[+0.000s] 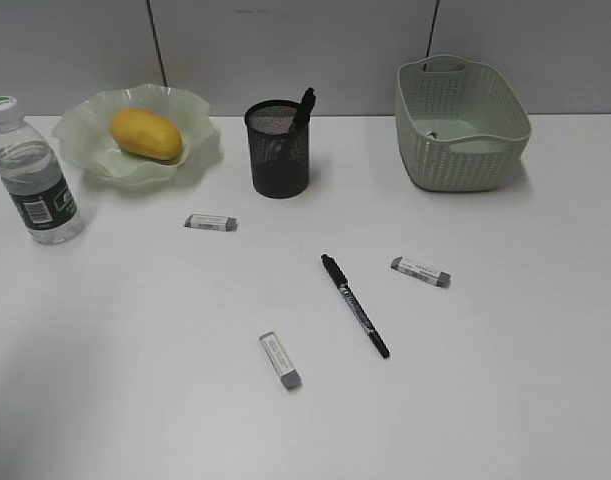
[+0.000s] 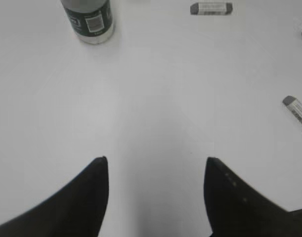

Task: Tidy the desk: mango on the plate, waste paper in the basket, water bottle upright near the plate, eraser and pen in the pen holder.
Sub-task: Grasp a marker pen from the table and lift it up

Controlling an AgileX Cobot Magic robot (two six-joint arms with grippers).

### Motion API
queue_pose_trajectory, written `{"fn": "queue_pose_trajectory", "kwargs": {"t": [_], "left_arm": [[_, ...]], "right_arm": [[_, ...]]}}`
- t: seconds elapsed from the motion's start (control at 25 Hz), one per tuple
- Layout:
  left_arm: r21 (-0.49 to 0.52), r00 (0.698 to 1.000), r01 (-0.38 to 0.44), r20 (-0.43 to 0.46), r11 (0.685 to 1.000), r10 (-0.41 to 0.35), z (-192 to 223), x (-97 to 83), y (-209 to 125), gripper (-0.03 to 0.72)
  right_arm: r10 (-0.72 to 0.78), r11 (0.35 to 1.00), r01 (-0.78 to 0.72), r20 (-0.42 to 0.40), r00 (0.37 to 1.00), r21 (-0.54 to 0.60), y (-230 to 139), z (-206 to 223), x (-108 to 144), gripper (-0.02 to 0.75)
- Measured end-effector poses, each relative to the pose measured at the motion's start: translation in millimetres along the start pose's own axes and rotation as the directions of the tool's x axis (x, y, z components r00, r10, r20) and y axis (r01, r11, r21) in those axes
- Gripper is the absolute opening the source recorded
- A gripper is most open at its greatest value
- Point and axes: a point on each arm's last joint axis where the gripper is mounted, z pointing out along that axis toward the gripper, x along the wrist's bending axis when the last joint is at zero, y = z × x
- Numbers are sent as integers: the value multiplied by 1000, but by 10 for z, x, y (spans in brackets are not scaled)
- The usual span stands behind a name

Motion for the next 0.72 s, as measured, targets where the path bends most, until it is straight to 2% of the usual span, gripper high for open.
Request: {"fn": "queue_pose_trajectory", "kwargs": {"t": [0.24, 0.44, 0.6, 0.72], "left_arm": [[-233, 1000, -20, -10, 972, 18, -448, -46, -598, 466], [-408, 999, -45, -17, 912, 42, -749, -89, -1007, 466], [-480, 998, -61, -21, 875, 58, -903, -115, -1253, 466], [-482, 997, -73, -31, 873, 65, -940, -116, -1378, 466]], "right_arm": [[0, 1000, 0, 0, 1000, 0, 0, 0, 0, 530], [0, 1000, 0, 0, 1000, 0, 0, 0, 0, 530], [0, 1000, 0, 0, 1000, 0, 0, 0, 0, 530], [0, 1000, 0, 0, 1000, 0, 0, 0, 0, 530]]}}
